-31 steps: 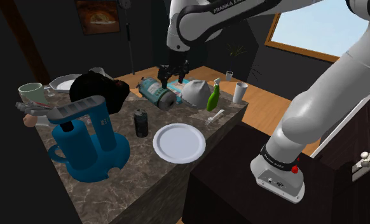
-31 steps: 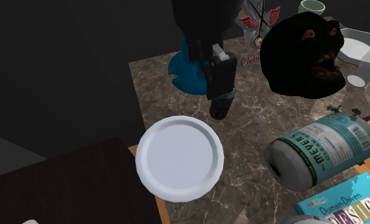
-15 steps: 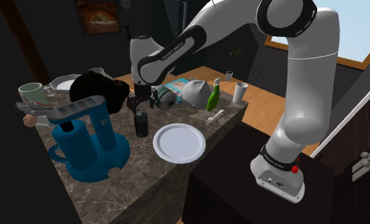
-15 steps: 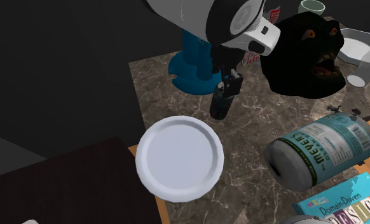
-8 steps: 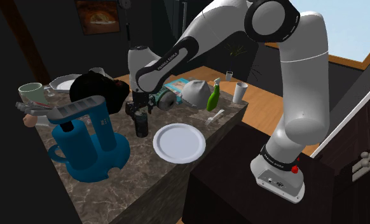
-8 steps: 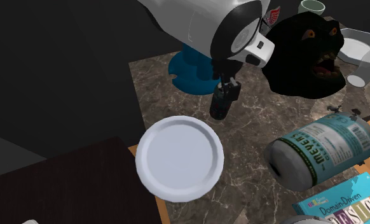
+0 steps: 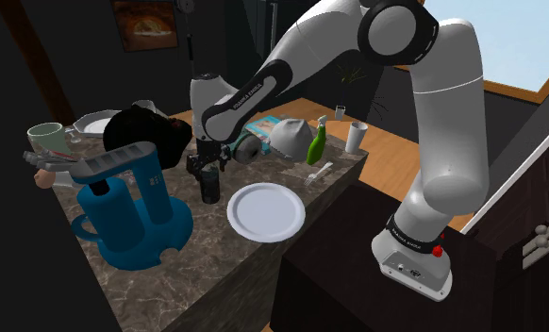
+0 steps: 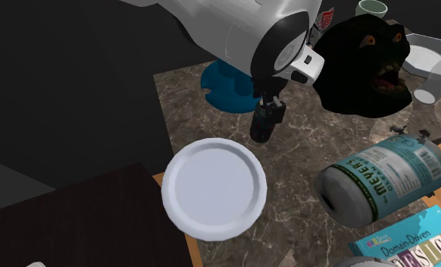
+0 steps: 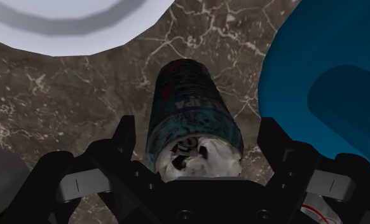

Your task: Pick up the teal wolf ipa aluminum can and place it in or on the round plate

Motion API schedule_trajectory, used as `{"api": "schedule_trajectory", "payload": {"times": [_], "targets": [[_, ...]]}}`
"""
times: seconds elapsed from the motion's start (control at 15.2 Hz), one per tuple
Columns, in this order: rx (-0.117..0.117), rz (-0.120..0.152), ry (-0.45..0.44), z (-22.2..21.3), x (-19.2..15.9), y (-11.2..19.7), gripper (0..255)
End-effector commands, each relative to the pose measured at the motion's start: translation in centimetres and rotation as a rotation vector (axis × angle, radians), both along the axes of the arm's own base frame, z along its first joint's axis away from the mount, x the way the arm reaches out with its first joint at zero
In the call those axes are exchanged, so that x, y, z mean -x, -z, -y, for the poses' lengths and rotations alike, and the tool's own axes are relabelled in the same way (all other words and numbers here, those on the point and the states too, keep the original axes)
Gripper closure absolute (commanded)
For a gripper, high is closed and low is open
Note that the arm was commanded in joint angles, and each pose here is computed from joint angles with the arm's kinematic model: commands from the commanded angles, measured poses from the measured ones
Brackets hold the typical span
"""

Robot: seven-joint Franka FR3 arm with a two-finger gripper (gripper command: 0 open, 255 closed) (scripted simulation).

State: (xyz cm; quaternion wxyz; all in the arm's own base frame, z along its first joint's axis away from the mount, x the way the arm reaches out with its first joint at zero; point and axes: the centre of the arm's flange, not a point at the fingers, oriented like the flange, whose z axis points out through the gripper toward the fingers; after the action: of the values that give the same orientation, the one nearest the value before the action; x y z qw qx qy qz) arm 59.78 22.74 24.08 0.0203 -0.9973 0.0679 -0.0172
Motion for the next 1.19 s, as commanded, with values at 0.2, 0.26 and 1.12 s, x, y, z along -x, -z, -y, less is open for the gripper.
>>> {"api": "schedule_trajectory", "payload": {"times": [0.2, 0.26, 1.12], "targets": [[0.0, 0.0, 0.0, 0.0, 0.0, 0.0, 255], [0.0, 0.0, 0.0, 0.0, 0.0, 0.0, 255], [0.0, 0.0, 0.0, 0.0, 0.0, -3.7, 255]]}}
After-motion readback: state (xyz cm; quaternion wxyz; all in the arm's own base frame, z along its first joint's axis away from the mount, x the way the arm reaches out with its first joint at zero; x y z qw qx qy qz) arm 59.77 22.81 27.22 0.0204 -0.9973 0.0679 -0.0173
